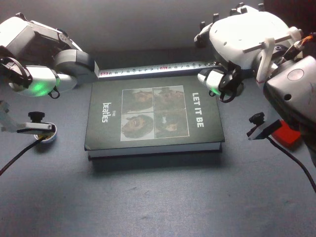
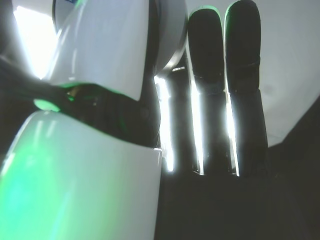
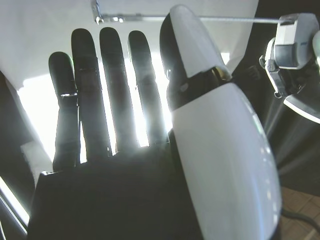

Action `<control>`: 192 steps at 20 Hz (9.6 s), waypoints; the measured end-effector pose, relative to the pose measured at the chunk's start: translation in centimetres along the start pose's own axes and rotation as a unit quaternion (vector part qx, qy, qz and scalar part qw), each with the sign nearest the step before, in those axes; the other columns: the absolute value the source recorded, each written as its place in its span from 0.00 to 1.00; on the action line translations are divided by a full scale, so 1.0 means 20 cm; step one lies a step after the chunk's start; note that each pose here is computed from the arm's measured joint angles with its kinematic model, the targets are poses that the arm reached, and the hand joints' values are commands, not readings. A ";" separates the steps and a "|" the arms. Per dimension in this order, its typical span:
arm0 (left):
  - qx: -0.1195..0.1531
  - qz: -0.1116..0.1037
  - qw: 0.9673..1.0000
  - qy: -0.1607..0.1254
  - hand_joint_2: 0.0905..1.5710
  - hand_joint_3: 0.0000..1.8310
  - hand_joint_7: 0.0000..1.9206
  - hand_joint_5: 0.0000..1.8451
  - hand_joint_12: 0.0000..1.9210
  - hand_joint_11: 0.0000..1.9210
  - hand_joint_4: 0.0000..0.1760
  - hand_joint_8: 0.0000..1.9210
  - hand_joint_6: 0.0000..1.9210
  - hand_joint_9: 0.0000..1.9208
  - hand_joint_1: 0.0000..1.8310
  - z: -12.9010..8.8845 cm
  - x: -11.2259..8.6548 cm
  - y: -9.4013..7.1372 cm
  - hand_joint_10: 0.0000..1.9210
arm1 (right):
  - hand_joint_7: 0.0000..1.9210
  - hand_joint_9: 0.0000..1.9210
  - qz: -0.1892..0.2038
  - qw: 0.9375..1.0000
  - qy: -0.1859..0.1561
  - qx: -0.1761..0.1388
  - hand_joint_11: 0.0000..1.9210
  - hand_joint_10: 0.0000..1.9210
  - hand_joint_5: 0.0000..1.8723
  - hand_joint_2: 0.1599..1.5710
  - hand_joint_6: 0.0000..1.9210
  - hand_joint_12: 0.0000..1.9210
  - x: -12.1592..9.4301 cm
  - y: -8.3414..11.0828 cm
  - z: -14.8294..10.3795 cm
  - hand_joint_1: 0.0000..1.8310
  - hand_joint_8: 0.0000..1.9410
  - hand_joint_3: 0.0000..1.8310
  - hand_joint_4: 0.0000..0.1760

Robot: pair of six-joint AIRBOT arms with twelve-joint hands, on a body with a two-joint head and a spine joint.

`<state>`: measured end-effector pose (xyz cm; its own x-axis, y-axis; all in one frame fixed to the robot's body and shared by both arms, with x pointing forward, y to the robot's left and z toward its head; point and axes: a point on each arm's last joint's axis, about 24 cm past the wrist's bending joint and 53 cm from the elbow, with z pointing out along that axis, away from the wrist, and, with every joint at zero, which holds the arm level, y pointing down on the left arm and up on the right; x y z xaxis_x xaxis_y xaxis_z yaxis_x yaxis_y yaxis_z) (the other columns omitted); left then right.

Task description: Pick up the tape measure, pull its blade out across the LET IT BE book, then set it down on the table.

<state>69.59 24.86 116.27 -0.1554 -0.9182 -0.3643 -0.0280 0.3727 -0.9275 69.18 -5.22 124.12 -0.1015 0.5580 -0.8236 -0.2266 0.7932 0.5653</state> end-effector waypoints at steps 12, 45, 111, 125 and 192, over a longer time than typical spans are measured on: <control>0.000 0.000 1.000 0.000 0.65 0.00 0.60 0.61 0.52 0.44 0.00 0.41 0.31 0.48 0.76 0.00 0.00 0.00 0.58 | 0.37 0.35 -0.002 1.000 0.008 0.000 0.10 0.04 0.35 0.73 0.00 0.64 0.04 0.00 0.00 0.50 0.00 0.00 0.00; 0.005 0.007 1.000 0.006 0.65 0.00 0.60 0.59 0.51 0.43 0.00 0.41 0.32 0.49 0.76 0.00 0.01 -0.01 0.58 | 0.48 0.40 0.003 1.000 0.006 0.002 0.32 0.75 0.38 0.73 0.66 0.76 0.02 -0.02 0.00 0.74 0.54 0.00 0.00; -0.005 0.016 1.000 0.009 0.65 0.00 0.61 0.61 0.52 0.43 0.00 0.41 0.29 0.49 0.76 -0.02 0.02 0.03 0.58 | 0.45 0.41 -0.018 0.997 -0.046 0.059 0.32 0.76 0.34 0.74 0.71 0.76 -0.38 -0.49 -0.17 0.73 0.58 0.00 0.00; -0.044 0.104 0.993 0.038 0.66 0.00 0.60 0.58 0.53 0.42 0.00 0.41 0.36 0.48 0.76 0.03 -0.11 0.24 0.60 | 0.04 0.05 -0.023 1.000 -0.001 0.006 0.00 0.00 0.05 0.67 0.00 0.30 -0.16 -0.25 -0.26 0.09 0.00 0.00 0.13; -0.105 0.112 0.984 0.085 0.65 0.00 0.62 0.58 0.53 0.41 0.00 0.36 0.37 0.49 0.76 -0.40 0.06 0.26 0.58 | 0.05 0.06 -0.021 0.998 0.022 -0.061 0.00 0.00 0.04 0.61 0.00 0.28 0.09 -0.02 -0.53 0.07 0.00 0.00 0.32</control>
<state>61.30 26.83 111.70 -0.3442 -0.7803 -0.5221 -0.1739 0.5995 -0.7813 58.85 -7.09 121.97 -0.1311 0.5123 -0.8488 -0.3469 0.7783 0.5233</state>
